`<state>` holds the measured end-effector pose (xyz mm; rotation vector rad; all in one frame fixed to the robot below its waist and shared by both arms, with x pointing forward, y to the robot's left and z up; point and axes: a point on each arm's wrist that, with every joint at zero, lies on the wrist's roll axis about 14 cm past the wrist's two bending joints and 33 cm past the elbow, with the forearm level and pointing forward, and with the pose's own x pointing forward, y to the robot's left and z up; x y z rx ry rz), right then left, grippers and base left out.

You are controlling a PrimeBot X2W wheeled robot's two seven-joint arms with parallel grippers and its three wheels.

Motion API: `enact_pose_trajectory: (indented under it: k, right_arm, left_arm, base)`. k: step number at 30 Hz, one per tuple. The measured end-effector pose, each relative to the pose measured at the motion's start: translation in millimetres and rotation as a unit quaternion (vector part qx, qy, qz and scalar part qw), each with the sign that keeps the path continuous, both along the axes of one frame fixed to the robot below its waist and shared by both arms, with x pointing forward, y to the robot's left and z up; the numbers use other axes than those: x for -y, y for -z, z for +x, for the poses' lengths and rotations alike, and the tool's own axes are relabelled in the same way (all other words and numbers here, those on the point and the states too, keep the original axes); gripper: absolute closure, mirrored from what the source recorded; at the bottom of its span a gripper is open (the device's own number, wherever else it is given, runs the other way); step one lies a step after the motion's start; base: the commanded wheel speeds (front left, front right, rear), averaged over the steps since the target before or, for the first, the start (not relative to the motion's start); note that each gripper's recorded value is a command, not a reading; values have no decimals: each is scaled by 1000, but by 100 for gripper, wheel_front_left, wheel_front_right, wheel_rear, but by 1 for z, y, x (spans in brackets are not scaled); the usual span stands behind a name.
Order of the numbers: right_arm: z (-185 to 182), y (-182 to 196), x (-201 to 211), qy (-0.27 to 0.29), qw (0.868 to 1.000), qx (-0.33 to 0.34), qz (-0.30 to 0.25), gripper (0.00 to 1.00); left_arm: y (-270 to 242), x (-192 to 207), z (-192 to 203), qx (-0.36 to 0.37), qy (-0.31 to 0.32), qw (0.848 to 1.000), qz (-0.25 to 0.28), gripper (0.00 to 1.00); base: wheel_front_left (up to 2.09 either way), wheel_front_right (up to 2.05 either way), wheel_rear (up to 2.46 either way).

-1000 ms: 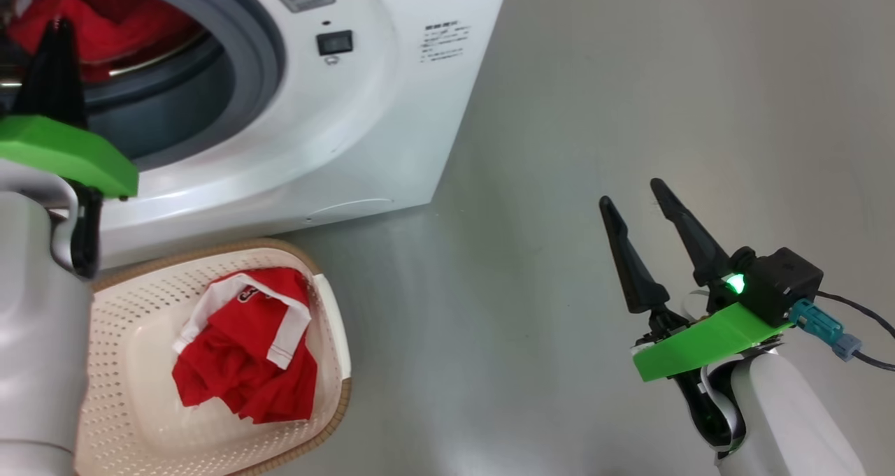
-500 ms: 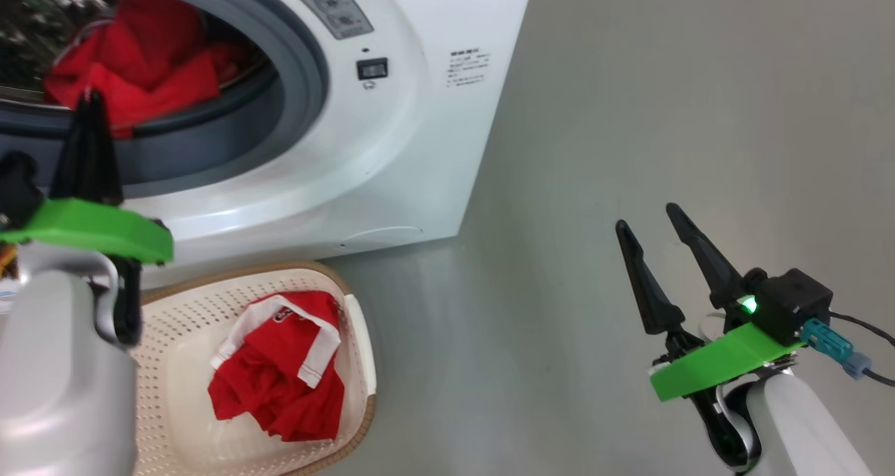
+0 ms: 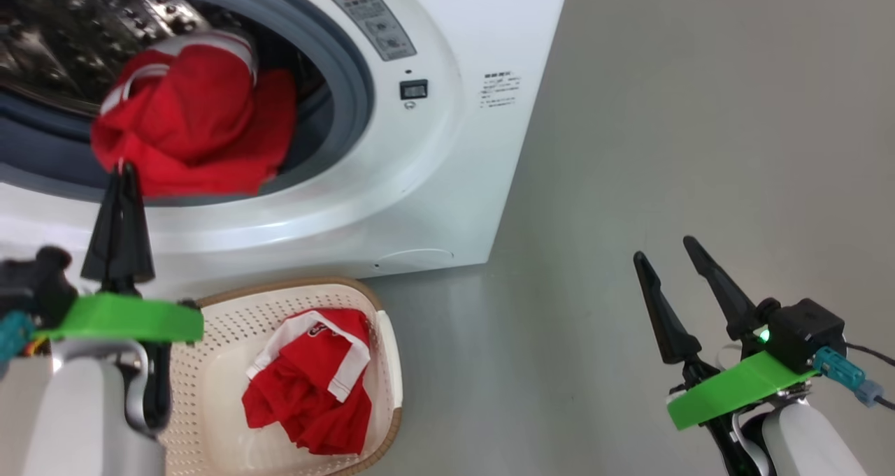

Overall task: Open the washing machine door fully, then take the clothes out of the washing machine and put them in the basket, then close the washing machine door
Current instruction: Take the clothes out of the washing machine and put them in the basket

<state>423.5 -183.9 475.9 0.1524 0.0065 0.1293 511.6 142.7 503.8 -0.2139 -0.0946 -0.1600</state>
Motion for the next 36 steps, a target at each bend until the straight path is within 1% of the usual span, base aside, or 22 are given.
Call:
enact_pose_trajectory:
  k: [12, 19, 26, 30, 36]
  right_arm:
    - [-1, -5, -10, -16, 1000, 7, 1, 0]
    - [1, -5, -12, -20, 1000, 8, 2, 0]
    - [2, -2, -12, -19, 1000, 4, 2, 0]
    - [3, 1, -11, -18, 1000, 1, 2, 0]
    - [3, 7, -12, -18, 1000, -7, 3, 0]
  left_arm:
    - [-31, -22, -47, 49, -27, 998, 0, 100]
    - [-52, -26, -61, 83, -36, 996, 1, 100]
    - [-64, -28, -75, 105, -41, 994, 14, 100]
    - [-55, -30, -77, 90, -44, 995, 13, 100]
    - [-6, -25, -75, 16, -39, 999, 9, 100]
  base:
    - [0, 0, 0]
    - [0, 0, 0]
    - [0, 0, 0]
    - [0, 0, 0]
    - [0, 0, 0]
